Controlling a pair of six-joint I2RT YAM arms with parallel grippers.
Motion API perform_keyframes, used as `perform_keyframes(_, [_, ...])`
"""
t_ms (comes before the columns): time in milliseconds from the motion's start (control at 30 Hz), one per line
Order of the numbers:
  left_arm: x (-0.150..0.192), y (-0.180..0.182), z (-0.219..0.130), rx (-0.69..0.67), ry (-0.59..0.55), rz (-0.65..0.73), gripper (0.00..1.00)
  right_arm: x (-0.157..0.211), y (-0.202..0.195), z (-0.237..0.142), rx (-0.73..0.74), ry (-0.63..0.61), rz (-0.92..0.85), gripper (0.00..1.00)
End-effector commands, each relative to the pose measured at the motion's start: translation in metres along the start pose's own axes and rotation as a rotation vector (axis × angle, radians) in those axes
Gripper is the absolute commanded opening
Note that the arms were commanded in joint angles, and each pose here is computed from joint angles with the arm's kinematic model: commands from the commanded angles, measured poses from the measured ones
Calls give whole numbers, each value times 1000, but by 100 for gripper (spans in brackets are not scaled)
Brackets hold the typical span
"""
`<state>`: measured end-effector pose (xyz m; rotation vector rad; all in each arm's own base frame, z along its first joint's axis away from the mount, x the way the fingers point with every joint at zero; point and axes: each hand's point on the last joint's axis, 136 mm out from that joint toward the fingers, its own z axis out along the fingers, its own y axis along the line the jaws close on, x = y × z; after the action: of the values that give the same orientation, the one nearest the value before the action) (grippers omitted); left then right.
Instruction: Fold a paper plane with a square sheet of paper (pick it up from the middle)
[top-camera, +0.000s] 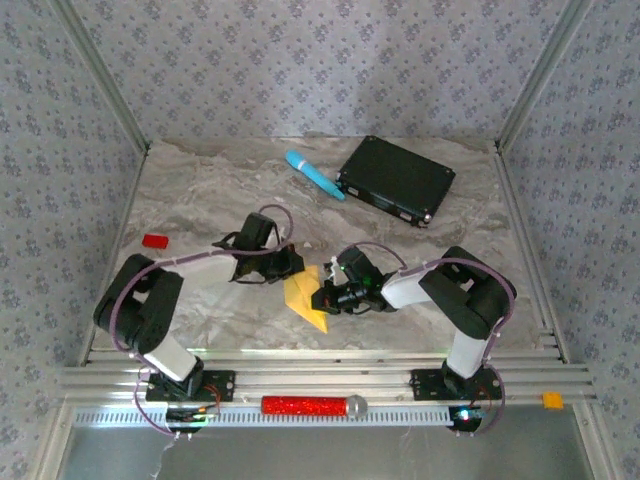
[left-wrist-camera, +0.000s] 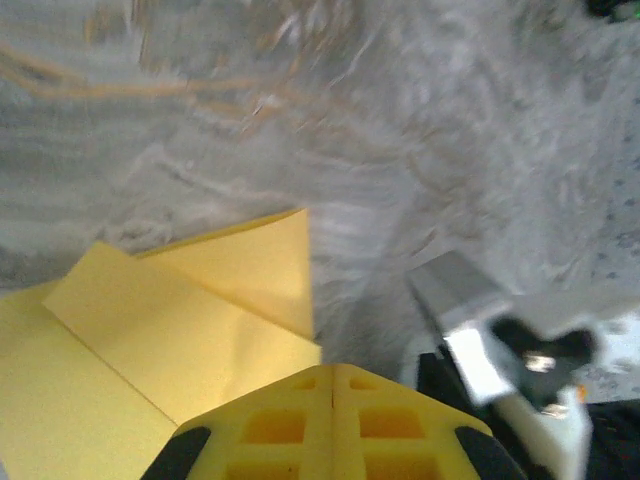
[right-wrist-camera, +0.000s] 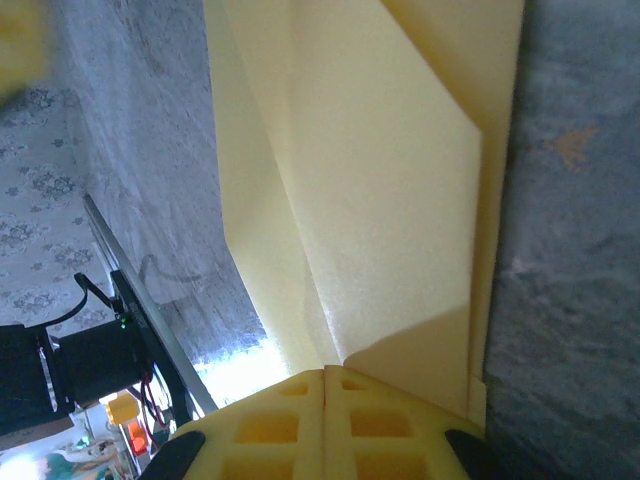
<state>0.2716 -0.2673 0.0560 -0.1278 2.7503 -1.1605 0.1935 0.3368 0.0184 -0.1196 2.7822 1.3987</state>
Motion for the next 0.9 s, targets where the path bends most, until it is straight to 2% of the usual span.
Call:
perform_keyframes(0, [4, 10, 13, -9, 25, -26, 2, 42, -73, -5, 255, 109, 158, 0])
perform_keyframes(267, [18, 48, 24, -136, 69, -49, 0, 13, -26, -7, 231, 67, 71, 0])
perform_keyframes(467, [25, 58, 24, -153, 72, -54, 0, -20, 7, -7, 222, -14, 16, 0])
perform_keyframes(633, [24, 58, 24, -149, 68, -55, 0, -31, 8, 5, 212, -21, 33, 0])
perform_keyframes(867, [25, 61, 26, -156, 68, -68, 0, -6, -17, 3, 257, 18, 72, 0])
